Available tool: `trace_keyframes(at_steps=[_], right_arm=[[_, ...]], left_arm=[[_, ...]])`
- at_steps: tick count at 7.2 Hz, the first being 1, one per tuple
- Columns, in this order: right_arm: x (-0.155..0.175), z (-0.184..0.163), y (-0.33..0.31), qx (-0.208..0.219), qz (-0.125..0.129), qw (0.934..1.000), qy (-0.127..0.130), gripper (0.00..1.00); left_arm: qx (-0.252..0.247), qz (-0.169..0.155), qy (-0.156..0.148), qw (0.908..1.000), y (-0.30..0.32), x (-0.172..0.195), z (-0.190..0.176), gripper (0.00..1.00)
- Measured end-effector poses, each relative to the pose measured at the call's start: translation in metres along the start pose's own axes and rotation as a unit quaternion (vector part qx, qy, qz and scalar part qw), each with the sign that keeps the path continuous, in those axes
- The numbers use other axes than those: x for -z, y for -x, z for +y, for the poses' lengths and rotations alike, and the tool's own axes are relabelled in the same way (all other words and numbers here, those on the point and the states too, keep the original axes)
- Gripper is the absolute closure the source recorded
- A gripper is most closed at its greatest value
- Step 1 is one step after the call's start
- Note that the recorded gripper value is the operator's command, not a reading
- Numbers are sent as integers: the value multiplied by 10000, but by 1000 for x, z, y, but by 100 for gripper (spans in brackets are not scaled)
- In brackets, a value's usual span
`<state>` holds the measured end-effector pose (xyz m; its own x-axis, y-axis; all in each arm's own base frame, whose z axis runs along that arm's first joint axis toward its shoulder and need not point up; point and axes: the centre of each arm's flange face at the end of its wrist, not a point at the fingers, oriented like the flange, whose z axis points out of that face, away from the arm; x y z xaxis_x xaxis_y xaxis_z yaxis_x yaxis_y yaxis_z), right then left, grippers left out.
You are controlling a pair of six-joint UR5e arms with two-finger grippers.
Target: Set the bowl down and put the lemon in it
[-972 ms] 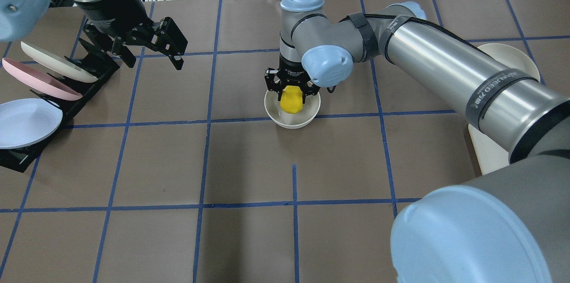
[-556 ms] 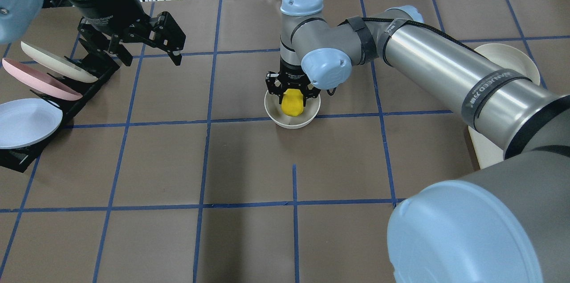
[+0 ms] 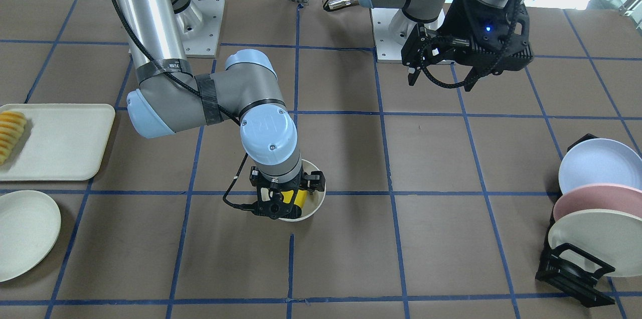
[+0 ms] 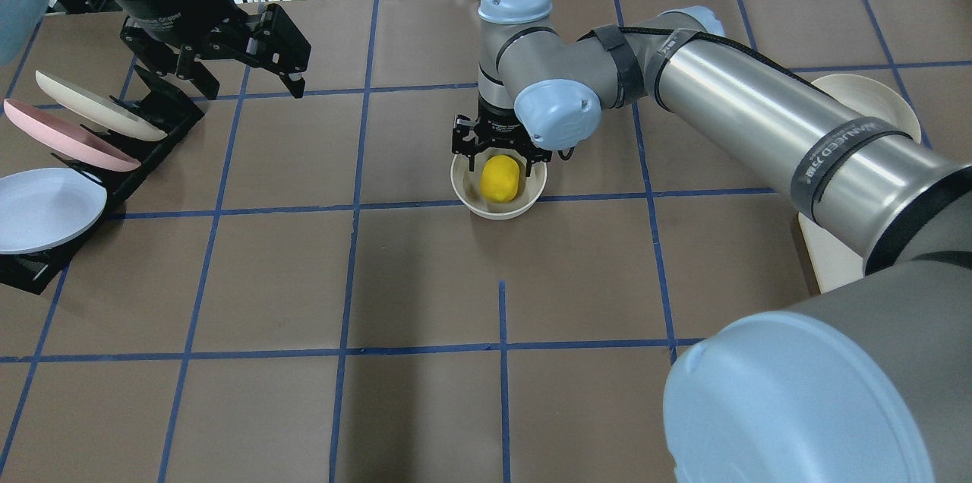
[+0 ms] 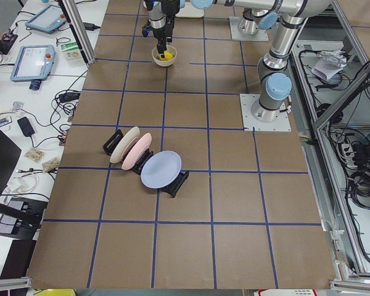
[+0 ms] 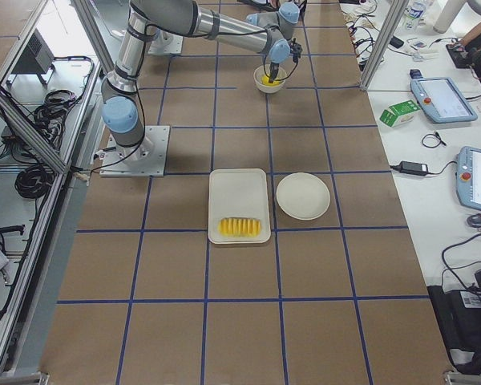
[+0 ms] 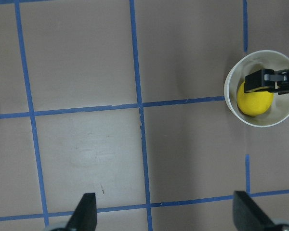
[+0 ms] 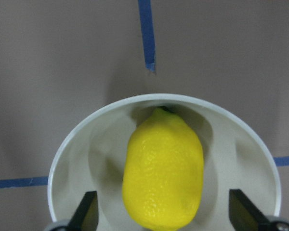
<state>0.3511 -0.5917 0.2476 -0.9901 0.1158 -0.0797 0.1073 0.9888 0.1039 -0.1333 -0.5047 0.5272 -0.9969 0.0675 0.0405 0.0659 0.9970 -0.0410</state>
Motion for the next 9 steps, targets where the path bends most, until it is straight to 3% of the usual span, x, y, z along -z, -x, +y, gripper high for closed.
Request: trace_keyframes(at_steps=[2, 4, 5, 7, 9], right_arm=[[70, 9, -25, -73, -57, 9997, -218, 0], [150, 22, -97, -45, 153, 9994, -317, 0], [183, 27, -145, -83, 227, 9994, -248, 0], [226, 52, -207, -227, 244, 9993, -158, 0], [239, 97, -220, -243, 242, 9992, -201, 0]], left_arm=[[-14, -80, 28, 10000, 2, -2, 2, 0], [-29, -150, 21, 9999, 1, 1, 8, 0], [-43, -151, 14, 9999, 0, 3, 12, 0], [-48, -136, -18, 9999, -1, 6, 15, 0], [-31, -169, 4, 9999, 0, 5, 14, 0]])
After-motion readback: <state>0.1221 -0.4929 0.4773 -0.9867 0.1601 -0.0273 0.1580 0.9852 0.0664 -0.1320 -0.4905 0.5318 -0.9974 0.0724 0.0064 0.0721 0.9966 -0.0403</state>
